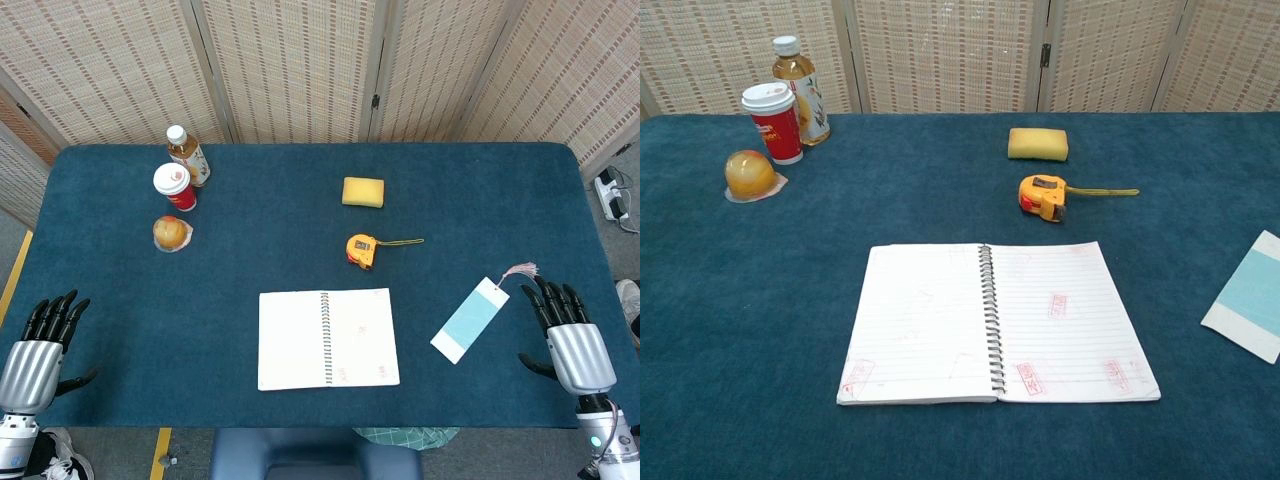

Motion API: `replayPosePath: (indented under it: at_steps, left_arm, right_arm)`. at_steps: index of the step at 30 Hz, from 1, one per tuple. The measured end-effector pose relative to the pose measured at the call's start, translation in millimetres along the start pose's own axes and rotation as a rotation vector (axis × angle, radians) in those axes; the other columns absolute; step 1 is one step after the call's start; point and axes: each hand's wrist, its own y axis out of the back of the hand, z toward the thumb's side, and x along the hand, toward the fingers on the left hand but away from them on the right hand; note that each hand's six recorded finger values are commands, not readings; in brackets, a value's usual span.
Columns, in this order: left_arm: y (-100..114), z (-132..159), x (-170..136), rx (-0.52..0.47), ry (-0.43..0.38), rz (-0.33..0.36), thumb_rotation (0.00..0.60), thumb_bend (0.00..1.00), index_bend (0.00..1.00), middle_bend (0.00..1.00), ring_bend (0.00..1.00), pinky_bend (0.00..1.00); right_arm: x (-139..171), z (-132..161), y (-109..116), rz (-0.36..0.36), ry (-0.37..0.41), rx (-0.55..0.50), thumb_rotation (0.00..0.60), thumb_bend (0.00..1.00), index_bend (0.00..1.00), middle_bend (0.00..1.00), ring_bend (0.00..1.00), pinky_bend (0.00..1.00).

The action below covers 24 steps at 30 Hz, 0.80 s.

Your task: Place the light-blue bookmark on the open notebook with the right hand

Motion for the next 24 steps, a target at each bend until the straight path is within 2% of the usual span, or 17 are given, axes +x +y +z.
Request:
replayPosePath:
  at_steps: [6,10,13,15,20,24]
  left_arm:
    - [-4.1,3.0,1.9,0.006,0.004,-0.025,0.6,0.16,0.1,0.02,0.0,0.0]
    - [-5.5,1.6,3.5,-0.01,0.011,-0.032,0.6,0.16,0.1,0.02,0.0,0.0]
    - [-6.8,0.8,4.9,-0.02,0.014,-0.039,0.6,0.16,0.1,0.02,0.0,0.0]
    - [-8.3,0.4,5.6,-0.019,0.016,-0.046,0.6,0.16,0.1,0.02,0.0,0.0]
    - [-11.4,-2.2,7.8,-0.015,0.027,-0.062,0.6,0.16,0.1,0.02,0.0,0.0]
    - [-11.5,-5.8,10.1,-0.048,0.035,-0.072,0.6,0.16,0.11,0.03,0.0,0.0]
  right_arm:
    - [-1.0,-1.5,4.3,-0.016,0.013,0.024,0.6,0.0,0.02,0.0,0.0,0.0]
    - [-4.1,0.2,0.8,0.009,0.044,0.033,0.6,0.0,0.15,0.0,0.0,0.0]
    - [-14.1,3.1,-3.7,0.045,0.107,0.082,0.6,0.03,0.27,0.0,0.0,0.0]
    - [-22.4,4.7,-7.8,0.076,0.142,0.107,0.6,0.07,0.31,0.0,0.0,0.0]
    - [-42.6,8.8,-24.2,0.19,0.21,0.17,0.6,0.09,0.33,0.01,0.0,0.0]
    - [-61.0,13.9,-35.4,0.26,0.262,0.216,0.6,0.1,0.37,0.02,0.0,0.0]
